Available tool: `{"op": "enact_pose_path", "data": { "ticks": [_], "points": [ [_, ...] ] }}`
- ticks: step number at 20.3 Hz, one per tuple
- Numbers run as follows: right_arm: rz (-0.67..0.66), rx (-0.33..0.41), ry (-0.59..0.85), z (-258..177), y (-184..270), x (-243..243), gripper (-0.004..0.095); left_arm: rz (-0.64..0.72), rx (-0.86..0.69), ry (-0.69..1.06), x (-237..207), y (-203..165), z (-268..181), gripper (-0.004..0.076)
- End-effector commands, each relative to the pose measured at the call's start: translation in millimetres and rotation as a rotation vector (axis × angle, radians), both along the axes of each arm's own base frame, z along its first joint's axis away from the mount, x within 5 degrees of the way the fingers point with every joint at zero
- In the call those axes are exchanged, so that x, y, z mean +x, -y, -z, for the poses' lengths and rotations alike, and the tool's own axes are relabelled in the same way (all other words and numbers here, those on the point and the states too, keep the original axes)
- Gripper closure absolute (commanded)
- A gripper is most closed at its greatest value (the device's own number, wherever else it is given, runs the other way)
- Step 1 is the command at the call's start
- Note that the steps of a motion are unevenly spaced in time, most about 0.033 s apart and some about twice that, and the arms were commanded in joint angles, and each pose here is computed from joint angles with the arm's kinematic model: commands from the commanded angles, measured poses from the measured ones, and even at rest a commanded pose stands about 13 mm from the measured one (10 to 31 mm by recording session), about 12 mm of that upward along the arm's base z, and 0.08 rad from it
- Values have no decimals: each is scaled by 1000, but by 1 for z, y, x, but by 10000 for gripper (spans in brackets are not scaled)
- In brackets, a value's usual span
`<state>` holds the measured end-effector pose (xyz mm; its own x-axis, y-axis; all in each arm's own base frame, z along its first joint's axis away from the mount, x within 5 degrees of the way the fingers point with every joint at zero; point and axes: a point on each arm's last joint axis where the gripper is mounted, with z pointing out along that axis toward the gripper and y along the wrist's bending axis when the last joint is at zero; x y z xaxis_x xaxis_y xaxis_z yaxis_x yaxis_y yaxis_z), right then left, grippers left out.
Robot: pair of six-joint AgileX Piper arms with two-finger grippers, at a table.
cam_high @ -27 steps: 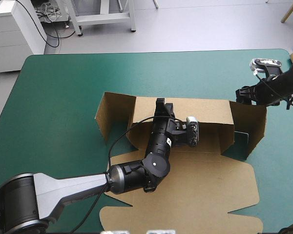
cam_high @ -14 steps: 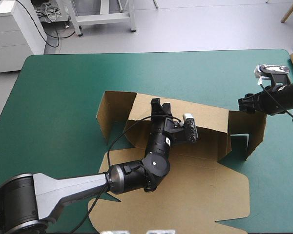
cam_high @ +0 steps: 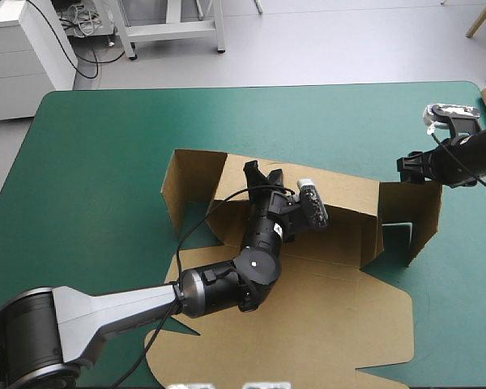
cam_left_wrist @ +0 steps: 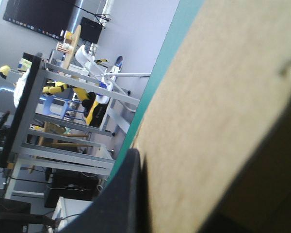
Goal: Fold the box
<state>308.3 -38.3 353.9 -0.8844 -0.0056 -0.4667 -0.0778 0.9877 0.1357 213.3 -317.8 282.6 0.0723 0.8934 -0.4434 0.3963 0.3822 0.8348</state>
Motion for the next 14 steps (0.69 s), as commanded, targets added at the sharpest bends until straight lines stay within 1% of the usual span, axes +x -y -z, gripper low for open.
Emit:
{"op": "enact_pose_path", "data": {
  "ticks": [1,7,10,13,14],
  "points": [
    [3,-10,56,-17,0,-3,263,-179,-236,-150,8,-15,-12,731],
    [33,2,79,-19,1,-1,263,-147,-325,-124,12,-6,-37,731],
    [18,5,40,-17,0,-4,263,-124,-318,-132,11,-4,-37,731],
    [-10,24,56,-19,-4,-11,263,-118,-298,-132,11,-4,-36,731],
    [-16,43,65,-21,-7,-17,263,-116,-281,-127,11,-5,-36,731]
  ]
}}
